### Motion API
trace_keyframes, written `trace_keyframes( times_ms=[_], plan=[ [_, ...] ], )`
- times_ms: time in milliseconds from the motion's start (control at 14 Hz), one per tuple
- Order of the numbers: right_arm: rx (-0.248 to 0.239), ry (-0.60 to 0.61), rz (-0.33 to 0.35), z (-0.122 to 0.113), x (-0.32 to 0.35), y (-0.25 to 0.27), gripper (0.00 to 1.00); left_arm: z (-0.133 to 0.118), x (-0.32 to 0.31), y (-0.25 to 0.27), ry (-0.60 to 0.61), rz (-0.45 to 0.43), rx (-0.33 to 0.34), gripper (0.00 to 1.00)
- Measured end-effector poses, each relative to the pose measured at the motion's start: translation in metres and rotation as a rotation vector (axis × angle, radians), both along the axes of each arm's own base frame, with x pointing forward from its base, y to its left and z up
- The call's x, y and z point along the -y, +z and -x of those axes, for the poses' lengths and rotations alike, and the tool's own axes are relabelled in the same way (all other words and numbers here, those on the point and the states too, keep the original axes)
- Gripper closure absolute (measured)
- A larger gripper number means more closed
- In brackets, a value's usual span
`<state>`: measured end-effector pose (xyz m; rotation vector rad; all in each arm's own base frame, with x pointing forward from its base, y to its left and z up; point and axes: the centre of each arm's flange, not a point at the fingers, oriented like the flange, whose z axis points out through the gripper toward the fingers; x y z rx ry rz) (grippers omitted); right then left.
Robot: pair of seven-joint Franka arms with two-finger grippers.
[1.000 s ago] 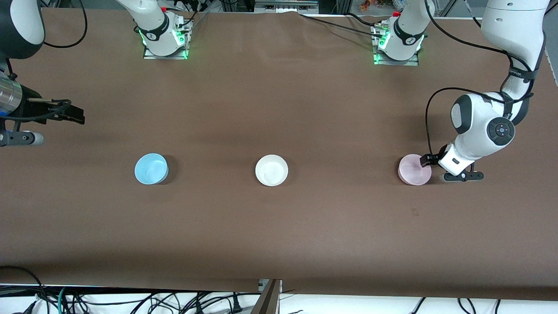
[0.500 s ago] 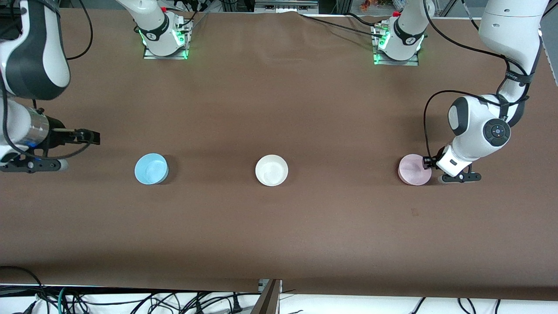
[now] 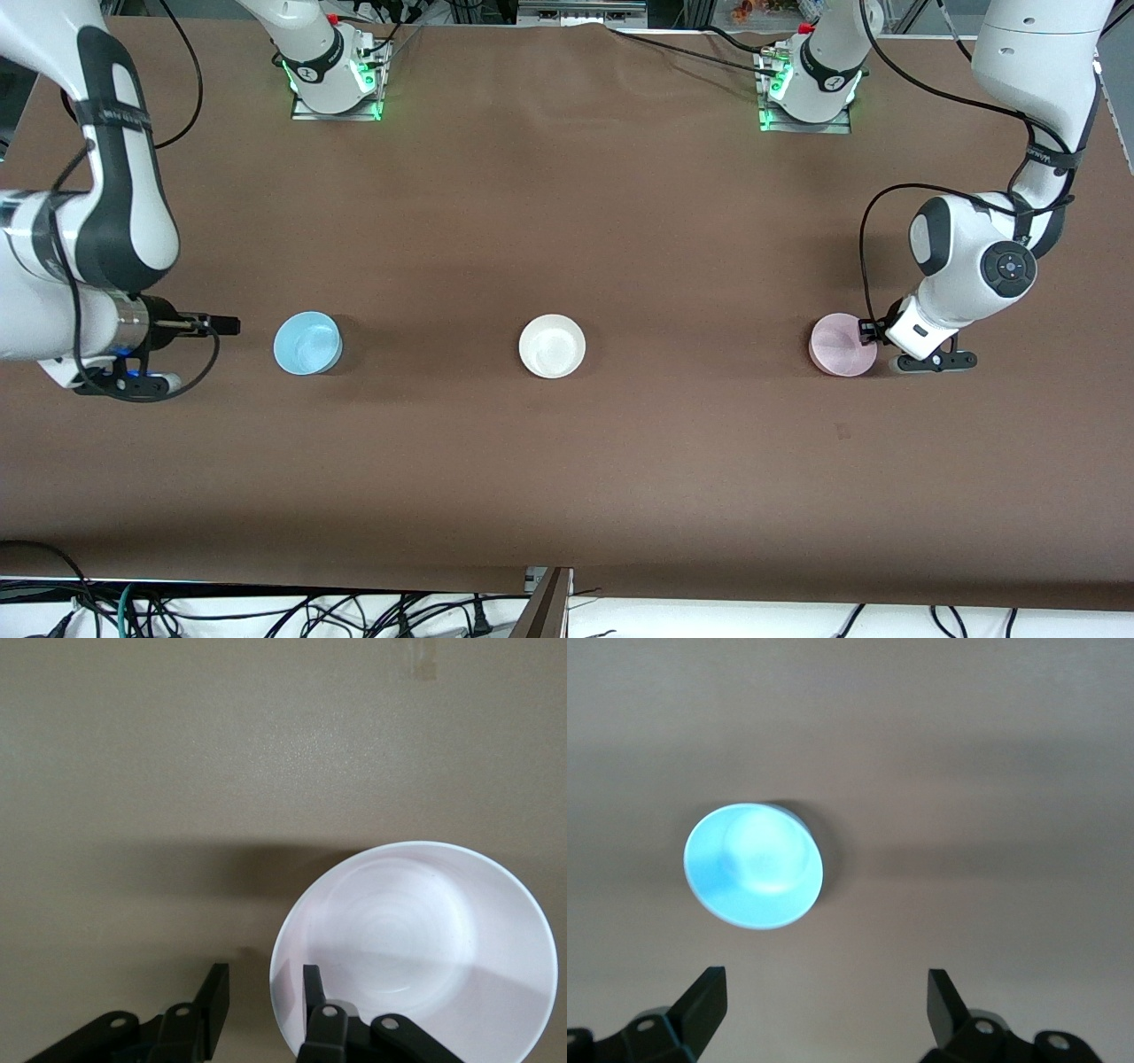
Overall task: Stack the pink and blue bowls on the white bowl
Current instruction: 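Grasp the pink bowl with the left gripper while the right gripper approaches, then carry the pink bowl over the white bowl while the right gripper grips blue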
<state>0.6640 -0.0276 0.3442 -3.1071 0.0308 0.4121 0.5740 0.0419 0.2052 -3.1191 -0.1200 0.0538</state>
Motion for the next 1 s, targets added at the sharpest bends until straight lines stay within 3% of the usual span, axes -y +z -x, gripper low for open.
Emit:
trace_keyframes(
  times_ms=[429,500,571,1000],
  plan=[
    [0.04,-0.014,-0.028,0.009,-0.002,-0.061,0.0,0.0,0.002,0.0,0.009,0.0,0.001,0.79],
    [0.04,-0.01,-0.034,0.011,-0.003,-0.068,0.0,-0.001,0.002,0.001,0.009,0.0,0.002,0.91],
    [0.039,-0.01,-0.049,0.012,-0.004,-0.073,0.0,-0.002,0.003,0.004,0.01,0.003,0.009,0.97],
    [0.033,0.004,-0.092,0.014,0.004,-0.097,0.0,-0.021,0.006,0.028,0.038,0.004,0.035,0.97]
  ],
)
